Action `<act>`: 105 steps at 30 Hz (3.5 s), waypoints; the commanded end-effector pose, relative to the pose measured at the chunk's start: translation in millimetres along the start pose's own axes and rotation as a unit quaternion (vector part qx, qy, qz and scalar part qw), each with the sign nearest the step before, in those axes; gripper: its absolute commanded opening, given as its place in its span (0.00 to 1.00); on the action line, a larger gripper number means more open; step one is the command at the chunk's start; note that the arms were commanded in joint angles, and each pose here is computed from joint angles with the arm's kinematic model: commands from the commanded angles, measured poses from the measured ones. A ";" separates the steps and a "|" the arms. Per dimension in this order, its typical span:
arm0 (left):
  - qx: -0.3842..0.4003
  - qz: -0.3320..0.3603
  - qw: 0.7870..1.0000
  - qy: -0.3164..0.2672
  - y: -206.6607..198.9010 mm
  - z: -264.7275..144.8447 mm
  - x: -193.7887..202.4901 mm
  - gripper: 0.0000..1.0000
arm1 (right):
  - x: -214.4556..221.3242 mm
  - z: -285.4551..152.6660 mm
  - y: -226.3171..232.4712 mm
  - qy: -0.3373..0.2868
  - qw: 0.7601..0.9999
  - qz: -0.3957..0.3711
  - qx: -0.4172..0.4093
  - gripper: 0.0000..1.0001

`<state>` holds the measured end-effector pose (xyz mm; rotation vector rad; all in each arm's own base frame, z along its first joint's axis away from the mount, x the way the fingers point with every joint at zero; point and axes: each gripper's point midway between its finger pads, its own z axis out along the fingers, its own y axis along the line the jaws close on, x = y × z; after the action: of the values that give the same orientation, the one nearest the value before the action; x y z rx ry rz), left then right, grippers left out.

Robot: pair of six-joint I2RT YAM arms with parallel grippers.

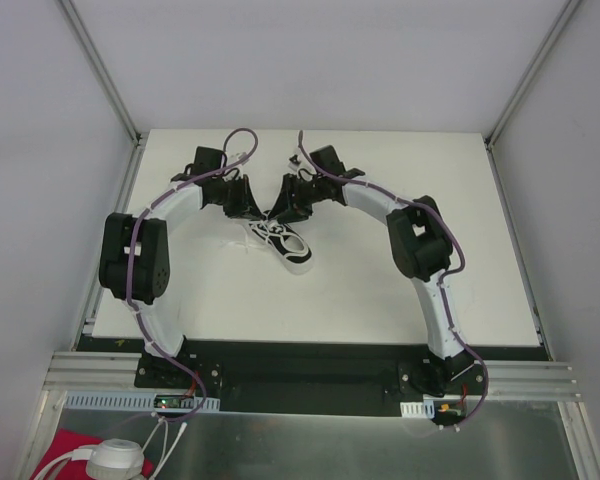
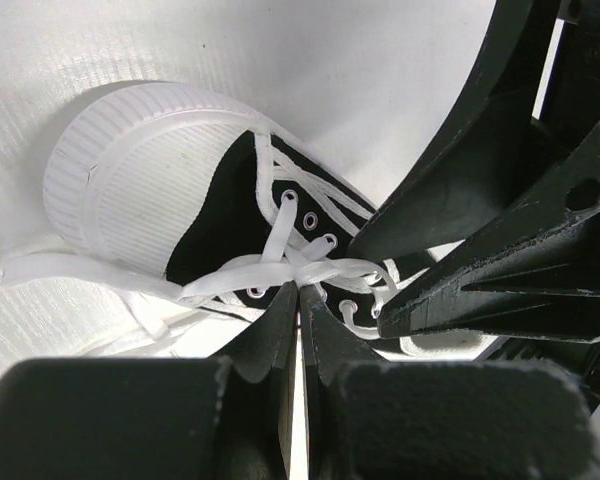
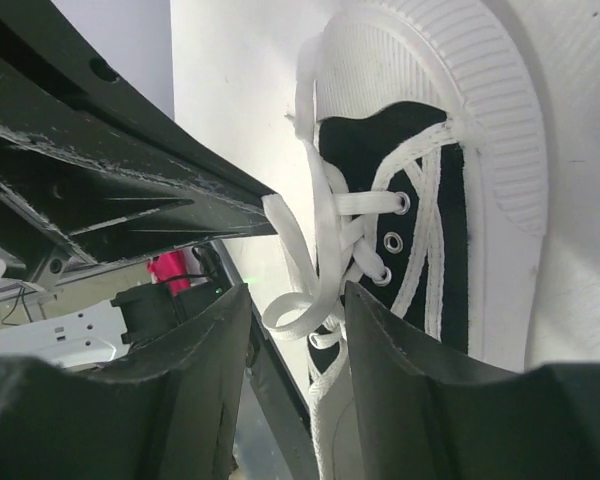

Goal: Tie the shoes
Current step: Tie the shoelace on the shoe.

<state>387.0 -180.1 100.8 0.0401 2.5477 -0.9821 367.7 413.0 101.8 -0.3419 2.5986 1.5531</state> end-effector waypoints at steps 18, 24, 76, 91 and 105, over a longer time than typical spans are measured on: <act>-0.005 0.013 1.000 -0.007 3.9 -3.9 -3.7 0.00 | -29.6 -59.3 41.9 -0.112 0.956 -0.271 0.000 0.56; -0.004 0.011 1.000 -0.006 3.8 -3.3 -3.6 0.00 | -18.6 -63.7 17.7 -0.136 0.897 -0.415 0.065 0.57; -0.004 0.013 1.000 -0.015 2.4 -10.4 -6.0 0.00 | -26.8 5.2 15.4 -0.095 0.871 -0.473 0.091 0.54; -0.005 0.013 1.000 -0.019 2.4 -12.6 -7.7 0.00 | -27.1 11.4 12.3 -0.096 0.888 -0.442 0.081 0.37; -0.007 0.014 1.000 -0.021 2.6 -14.1 -8.0 0.00 | -29.3 15.2 20.1 -0.100 0.900 -0.422 0.052 0.17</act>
<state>387.6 -174.6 98.3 0.0217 2.5510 -0.9756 385.1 429.8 92.9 -1.0640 1.9952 0.9898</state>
